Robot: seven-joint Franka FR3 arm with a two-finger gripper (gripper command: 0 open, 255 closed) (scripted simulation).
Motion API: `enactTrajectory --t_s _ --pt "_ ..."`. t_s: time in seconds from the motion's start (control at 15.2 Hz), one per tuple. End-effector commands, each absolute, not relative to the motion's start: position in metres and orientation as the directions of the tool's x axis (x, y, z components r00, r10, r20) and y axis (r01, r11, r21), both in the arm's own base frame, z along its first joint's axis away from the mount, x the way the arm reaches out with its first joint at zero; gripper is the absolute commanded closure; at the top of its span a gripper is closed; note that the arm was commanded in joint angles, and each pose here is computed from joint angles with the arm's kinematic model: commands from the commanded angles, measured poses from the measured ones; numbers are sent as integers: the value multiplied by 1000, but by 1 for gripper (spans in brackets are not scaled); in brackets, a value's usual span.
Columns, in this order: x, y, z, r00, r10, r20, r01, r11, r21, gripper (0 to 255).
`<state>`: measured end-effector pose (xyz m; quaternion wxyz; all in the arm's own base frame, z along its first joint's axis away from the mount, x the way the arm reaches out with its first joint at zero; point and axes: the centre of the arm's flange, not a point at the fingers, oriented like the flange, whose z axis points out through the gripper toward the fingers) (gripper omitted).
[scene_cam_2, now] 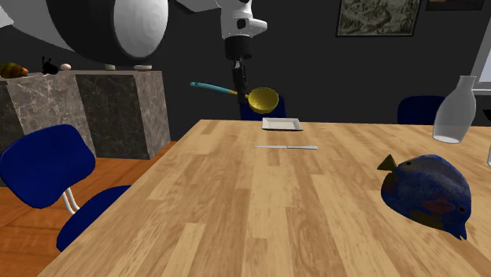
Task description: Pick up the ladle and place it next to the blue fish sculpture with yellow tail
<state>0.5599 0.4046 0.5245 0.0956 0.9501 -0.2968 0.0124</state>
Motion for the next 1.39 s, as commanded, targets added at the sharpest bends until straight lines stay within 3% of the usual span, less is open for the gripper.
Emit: enactTrajectory --t_s 0.0,1.32 --pt "567 376 526 824 -562 81 -566 -805 175 255" --pt "638 164 511 824 -561 81 -566 -805 175 255"
